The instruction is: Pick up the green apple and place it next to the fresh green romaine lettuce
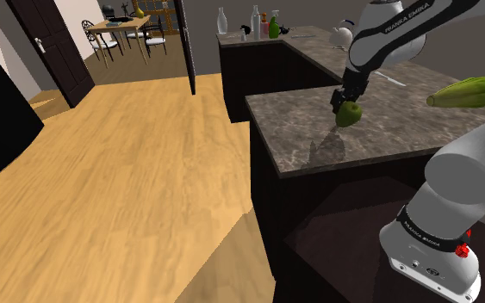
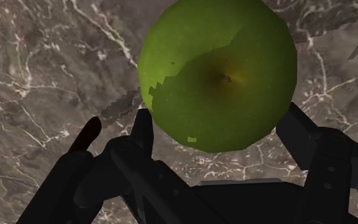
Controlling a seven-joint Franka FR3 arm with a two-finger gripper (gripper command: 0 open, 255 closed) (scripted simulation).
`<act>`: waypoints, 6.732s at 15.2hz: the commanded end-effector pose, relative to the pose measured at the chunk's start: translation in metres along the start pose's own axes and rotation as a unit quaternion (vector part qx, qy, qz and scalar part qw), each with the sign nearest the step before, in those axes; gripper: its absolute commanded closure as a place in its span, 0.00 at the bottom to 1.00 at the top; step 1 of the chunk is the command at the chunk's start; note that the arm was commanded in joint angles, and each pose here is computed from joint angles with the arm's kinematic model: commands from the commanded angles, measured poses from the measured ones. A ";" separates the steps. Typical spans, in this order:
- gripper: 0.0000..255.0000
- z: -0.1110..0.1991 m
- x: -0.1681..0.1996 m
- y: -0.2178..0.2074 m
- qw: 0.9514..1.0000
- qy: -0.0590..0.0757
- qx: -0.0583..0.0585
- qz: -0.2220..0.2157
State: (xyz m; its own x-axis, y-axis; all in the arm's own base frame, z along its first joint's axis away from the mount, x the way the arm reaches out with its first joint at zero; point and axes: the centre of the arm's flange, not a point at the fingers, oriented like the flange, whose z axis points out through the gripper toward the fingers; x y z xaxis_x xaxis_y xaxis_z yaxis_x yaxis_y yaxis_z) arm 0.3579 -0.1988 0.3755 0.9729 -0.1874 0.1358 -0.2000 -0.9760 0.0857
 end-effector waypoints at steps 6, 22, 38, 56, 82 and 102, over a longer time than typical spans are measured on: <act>1.00 -0.038 0.005 0.003 1.000 0.000 0.000 0.000; 1.00 -0.121 0.016 0.011 1.000 0.000 0.000 0.000; 1.00 -0.171 -0.016 0.084 1.000 0.000 0.000 0.000; 1.00 -0.169 -0.131 0.292 1.000 0.000 0.000 0.000; 1.00 -0.074 -0.197 0.378 1.000 0.000 0.000 0.000; 1.00 0.022 -0.210 0.370 1.000 0.000 0.000 0.000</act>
State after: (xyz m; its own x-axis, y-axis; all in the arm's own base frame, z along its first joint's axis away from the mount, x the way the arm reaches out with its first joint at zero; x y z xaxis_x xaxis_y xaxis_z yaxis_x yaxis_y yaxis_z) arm 0.0816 -0.5226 0.3595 0.9730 -0.1872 0.1350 -0.1996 -0.9762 0.0850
